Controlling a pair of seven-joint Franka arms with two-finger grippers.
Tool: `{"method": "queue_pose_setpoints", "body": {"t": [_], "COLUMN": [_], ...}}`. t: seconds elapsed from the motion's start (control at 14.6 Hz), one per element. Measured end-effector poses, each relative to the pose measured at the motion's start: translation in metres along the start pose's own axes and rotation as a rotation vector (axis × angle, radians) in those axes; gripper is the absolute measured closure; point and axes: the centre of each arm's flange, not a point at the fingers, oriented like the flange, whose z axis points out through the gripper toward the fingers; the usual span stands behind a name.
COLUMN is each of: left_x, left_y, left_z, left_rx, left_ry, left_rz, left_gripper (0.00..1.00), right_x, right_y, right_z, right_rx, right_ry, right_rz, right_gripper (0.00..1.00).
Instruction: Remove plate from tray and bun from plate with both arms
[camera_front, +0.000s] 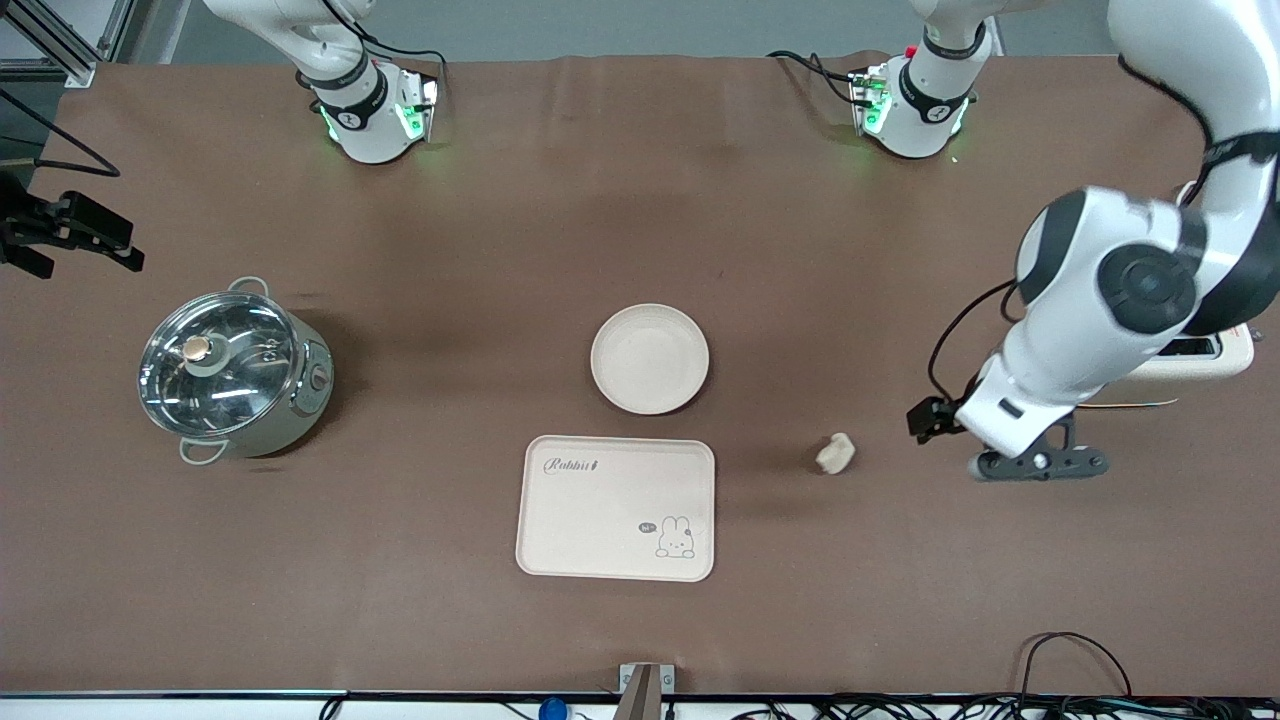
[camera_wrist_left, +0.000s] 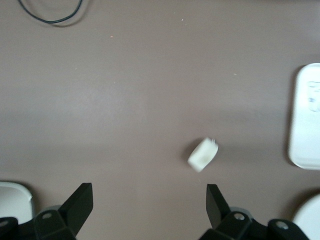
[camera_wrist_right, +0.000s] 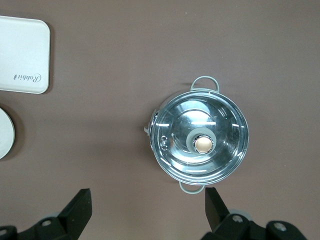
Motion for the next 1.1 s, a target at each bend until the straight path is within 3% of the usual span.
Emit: {"method": "queue_pose_setpoints", "body": {"t": [0.34,0.55,0.75,1.1], "left_x": [-0.054,-0.088,-0.106,-0.092], "left_y": [-0.041,-0.065,-0.081,-0.101], "left_z": [-0.13,-0.174,-0.176,-0.161], "left_rx": [0.027,0.055,0.064,0.054], "left_ry": [-0.032,-0.046,-0.056,-0.05], "left_rz": [0.015,-0.004,-0.021,-0.007], "left_gripper": [0.0,0.0,0.0,0.0], "right_x": [0.0,0.0,0.0,0.0], "right_y": [0.0,0.0,0.0,0.0], "right_z": [0.0,-0.001,-0.001,-0.006], "right_rx": [0.0,0.0,0.0,-0.001], "right_ry": [0.001,0.002,0.002,0.012], "right_rz": [0.0,-0.001,-0.001,-0.002], "right_gripper": [0.0,0.0,0.0,0.0]}}
